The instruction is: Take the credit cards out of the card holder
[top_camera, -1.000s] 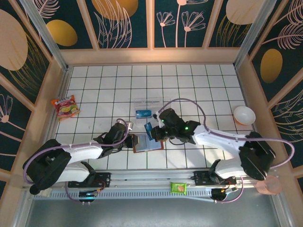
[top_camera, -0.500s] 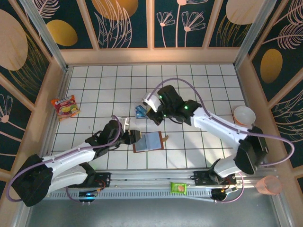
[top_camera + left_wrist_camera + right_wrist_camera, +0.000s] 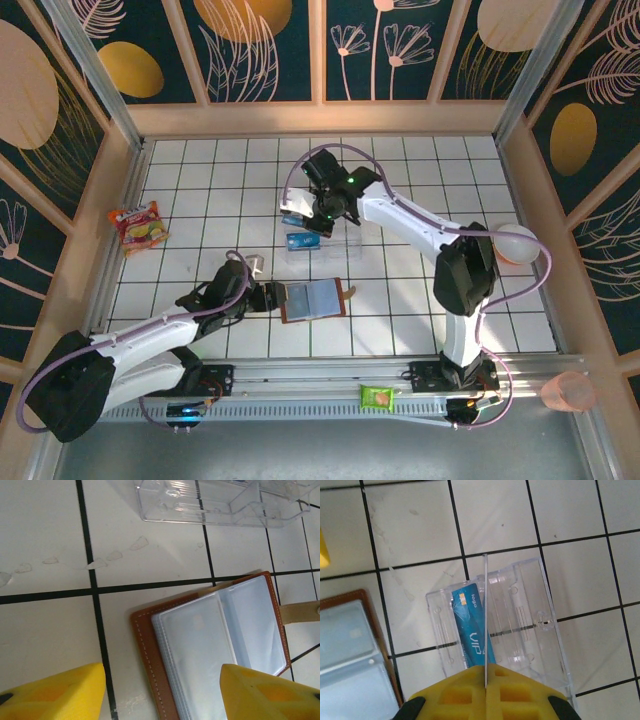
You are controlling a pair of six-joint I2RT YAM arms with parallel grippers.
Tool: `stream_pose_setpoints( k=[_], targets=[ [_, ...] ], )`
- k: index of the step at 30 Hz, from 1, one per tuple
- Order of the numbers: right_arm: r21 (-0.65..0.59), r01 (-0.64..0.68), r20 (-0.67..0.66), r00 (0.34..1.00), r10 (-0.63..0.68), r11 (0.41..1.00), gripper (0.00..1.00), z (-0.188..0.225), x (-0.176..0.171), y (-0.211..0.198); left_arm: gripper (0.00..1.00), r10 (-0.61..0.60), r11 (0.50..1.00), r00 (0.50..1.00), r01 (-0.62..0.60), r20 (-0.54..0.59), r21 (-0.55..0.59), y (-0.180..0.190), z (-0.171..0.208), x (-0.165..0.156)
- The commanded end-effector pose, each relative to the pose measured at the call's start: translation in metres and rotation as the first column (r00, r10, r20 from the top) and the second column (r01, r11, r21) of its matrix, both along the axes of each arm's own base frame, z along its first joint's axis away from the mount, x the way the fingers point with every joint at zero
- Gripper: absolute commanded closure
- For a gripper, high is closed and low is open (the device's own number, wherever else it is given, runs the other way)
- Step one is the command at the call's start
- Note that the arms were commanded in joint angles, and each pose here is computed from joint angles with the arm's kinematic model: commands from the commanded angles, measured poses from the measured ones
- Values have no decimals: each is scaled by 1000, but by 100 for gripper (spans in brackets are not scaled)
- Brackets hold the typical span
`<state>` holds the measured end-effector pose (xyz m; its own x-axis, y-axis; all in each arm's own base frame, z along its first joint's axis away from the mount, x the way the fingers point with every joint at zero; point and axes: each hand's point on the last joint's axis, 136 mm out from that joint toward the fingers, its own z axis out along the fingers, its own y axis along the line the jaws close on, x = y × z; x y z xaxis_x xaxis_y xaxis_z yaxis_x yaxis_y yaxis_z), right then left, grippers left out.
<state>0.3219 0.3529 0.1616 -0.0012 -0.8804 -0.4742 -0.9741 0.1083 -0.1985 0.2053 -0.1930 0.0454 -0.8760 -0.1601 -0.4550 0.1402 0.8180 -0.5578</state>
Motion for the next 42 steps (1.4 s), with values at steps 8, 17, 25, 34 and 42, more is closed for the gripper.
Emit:
stream_pose_setpoints(
  k=[8, 17, 25, 34, 42],
  targets=[
    [-145, -137, 21, 990, 142, 980, 100, -30, -1, -6, 38, 7, 1000, 997, -7, -71, 11, 5, -9, -3],
    [-178, -167, -2, 985, 170, 970, 100, -48, 4, -5, 38, 9, 1000, 996, -7, -89, 26, 3, -12, 1],
    [-200, -174, -33, 985, 171, 964, 100, -59, 3, -10, 38, 10, 1000, 996, -8, -89, 30, 5, -12, 2],
    [-200, -167, -42, 986, 162, 965, 88, -64, 4, -9, 38, 7, 1000, 996, -5, -87, 25, 4, -11, 3],
    [-93, -72, 54, 996, 77, 993, 71, -34, 26, 9, 38, 16, 1000, 997, -14, -79, 18, 5, -9, 4]
  ],
)
